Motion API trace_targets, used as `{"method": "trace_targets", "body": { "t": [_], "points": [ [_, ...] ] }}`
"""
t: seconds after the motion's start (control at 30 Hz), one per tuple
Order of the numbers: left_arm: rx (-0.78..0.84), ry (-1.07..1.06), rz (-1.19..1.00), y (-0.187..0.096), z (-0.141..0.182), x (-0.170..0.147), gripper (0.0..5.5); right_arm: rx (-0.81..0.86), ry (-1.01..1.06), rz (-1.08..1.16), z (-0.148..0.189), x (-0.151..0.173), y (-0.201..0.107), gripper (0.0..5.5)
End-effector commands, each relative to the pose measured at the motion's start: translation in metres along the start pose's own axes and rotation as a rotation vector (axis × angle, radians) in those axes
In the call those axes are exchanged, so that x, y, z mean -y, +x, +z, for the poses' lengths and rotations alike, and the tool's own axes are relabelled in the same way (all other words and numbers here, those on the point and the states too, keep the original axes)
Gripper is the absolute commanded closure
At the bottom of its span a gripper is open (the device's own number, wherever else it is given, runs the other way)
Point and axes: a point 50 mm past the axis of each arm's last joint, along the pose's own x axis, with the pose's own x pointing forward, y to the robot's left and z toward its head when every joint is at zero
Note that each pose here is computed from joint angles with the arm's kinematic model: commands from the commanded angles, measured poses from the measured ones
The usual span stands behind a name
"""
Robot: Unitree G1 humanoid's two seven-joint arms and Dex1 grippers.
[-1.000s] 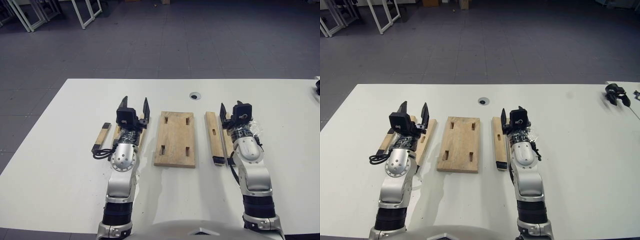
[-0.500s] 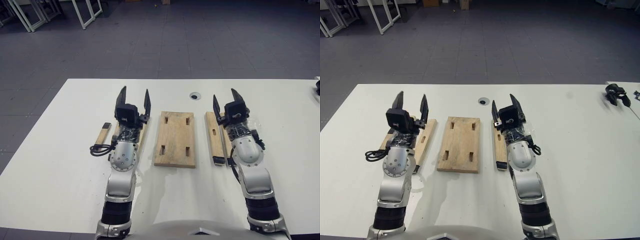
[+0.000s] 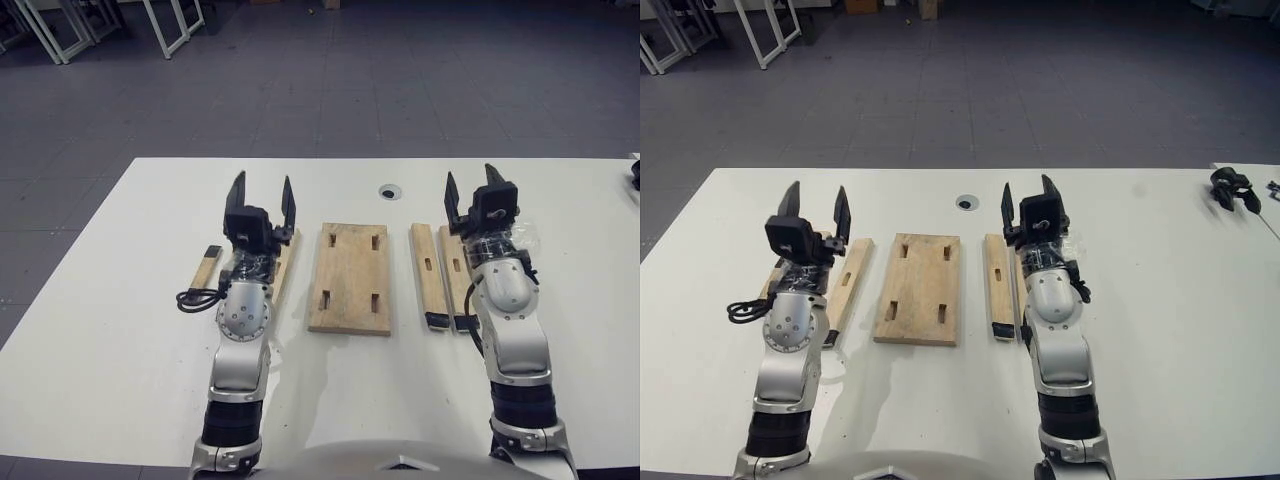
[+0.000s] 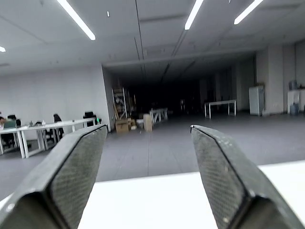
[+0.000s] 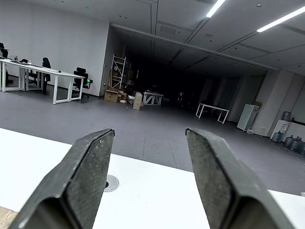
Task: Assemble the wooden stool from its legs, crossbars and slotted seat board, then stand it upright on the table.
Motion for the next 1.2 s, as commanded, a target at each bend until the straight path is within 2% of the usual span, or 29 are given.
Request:
{"method": "trace_targets", "body": {
  "t": [0.03,0.1,0.17,0.3,0.37,0.53,0.67,0.83,1.07,1.2],
  "points": [
    [-0.178,-0.026,0.010,-0.018,-0.036,0.000,2.26,-0.218,0.025,0.084,-0.054,-0.006,-0.023,2.75],
    [-0.231,-0.024,0.015,-0.028,-0.047,-0.002,2.26,-0.236,0.025,0.071,-0.060,-0.001,-0.030,2.75],
    [-0.220,-0.021,0.021,-0.030,-0.045,-0.004,2.26,-0.186,0.036,0.056,-0.050,0.000,-0.026,2.75],
    [-0.026,-0.003,0.055,0.001,-0.005,-0.010,2.26,0.007,0.091,0.021,0.001,-0.002,-0.003,2.75],
    [0.015,-0.006,0.056,0.009,0.006,-0.010,2.26,0.006,0.091,-0.002,0.008,0.000,0.000,2.75],
    [-0.071,-0.011,0.047,-0.003,-0.007,-0.006,2.26,-0.233,0.053,-0.062,-0.031,0.027,-0.020,2.75],
    [-0.108,-0.003,0.051,-0.009,-0.014,-0.008,2.26,-0.514,0.005,-0.052,-0.076,0.055,-0.061,2.75],
    [-0.128,-0.006,0.056,-0.012,-0.017,-0.009,2.26,-0.724,-0.011,0.070,-0.110,0.052,-0.090,2.75],
    [-0.146,-0.013,0.062,-0.014,-0.020,-0.009,2.26,-0.792,0.024,0.091,-0.123,0.045,-0.098,2.75],
    [-0.152,-0.016,0.059,-0.014,-0.021,-0.009,2.29,-0.799,0.093,0.081,-0.125,0.043,-0.095,3.53]
  ]
}}
